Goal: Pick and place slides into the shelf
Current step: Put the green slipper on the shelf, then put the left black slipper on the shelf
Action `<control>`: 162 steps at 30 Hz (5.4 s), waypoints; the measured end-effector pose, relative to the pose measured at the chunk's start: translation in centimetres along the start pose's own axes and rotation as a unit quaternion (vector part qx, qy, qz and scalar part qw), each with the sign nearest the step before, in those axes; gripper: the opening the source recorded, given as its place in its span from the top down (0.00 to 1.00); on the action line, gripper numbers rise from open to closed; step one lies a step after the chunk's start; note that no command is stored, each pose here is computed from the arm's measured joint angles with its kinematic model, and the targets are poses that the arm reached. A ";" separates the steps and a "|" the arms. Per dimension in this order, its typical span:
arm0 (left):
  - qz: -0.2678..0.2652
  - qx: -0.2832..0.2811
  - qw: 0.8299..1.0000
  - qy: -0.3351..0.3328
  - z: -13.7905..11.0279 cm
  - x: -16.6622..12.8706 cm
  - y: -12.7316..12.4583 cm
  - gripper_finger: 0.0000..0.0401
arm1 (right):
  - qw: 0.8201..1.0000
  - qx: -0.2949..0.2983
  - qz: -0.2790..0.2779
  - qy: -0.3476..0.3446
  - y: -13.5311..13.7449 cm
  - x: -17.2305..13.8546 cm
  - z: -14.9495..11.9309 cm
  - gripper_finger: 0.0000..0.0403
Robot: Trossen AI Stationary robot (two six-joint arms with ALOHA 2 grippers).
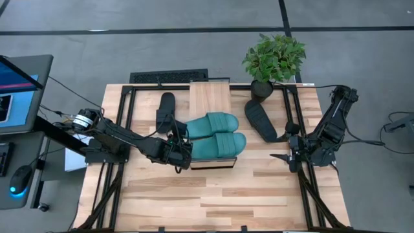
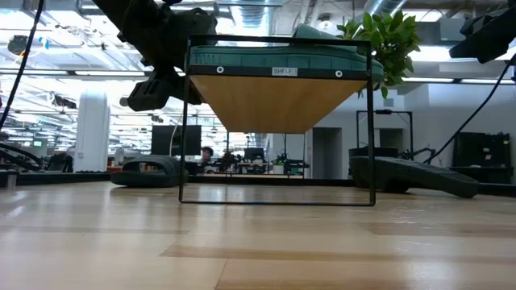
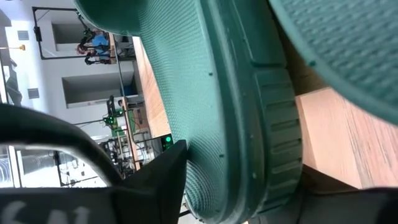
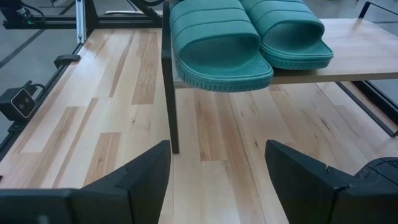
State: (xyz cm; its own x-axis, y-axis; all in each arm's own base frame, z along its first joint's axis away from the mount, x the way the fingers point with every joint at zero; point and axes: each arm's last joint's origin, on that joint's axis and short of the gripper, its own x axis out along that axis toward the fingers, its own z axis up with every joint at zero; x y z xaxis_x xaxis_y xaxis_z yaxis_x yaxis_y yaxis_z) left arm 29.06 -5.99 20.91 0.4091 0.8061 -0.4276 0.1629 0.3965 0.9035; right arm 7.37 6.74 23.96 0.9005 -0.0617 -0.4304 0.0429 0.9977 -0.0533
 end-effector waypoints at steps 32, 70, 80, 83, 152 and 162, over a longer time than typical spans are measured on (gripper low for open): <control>0.098 0.067 0.991 0.057 -1.0 -0.9 0.7 0.40 | 1.000 0.000 0.000 0.000 0.0 0.0 0.0 0.37; 0.089 -0.058 0.990 0.090 -2.7 -2.4 3.5 0.31 | 1.000 -0.003 0.000 0.002 0.0 0.0 0.0 0.37; 0.101 -0.247 0.949 0.166 -5.2 -0.4 4.8 0.36 | 1.000 -0.001 0.001 0.001 0.0 0.0 0.0 0.37; 0.085 -0.286 0.931 0.212 -6.0 0.6 5.3 0.44 | 1.000 -0.001 0.001 0.001 0.0 0.0 0.0 0.37; -0.512 -0.470 0.709 -0.116 -15.7 -2.8 0.4 1.00 | 0.990 -0.119 -0.032 -0.069 0.4 -0.1 1.5 0.37; -0.498 -0.465 0.722 -0.119 -15.8 -2.7 0.4 1.00 | 0.989 -0.114 -0.049 -0.077 0.3 -0.1 1.6 0.37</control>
State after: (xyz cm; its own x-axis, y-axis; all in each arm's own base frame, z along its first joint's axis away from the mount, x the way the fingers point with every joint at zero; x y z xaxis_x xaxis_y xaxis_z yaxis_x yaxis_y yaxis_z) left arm 13.83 -1.07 21.98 0.6661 -0.1371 -0.7332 -0.1447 0.9405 -0.3073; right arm 7.95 7.12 25.44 0.9529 -0.1358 -0.2713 0.0510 0.9532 -0.2980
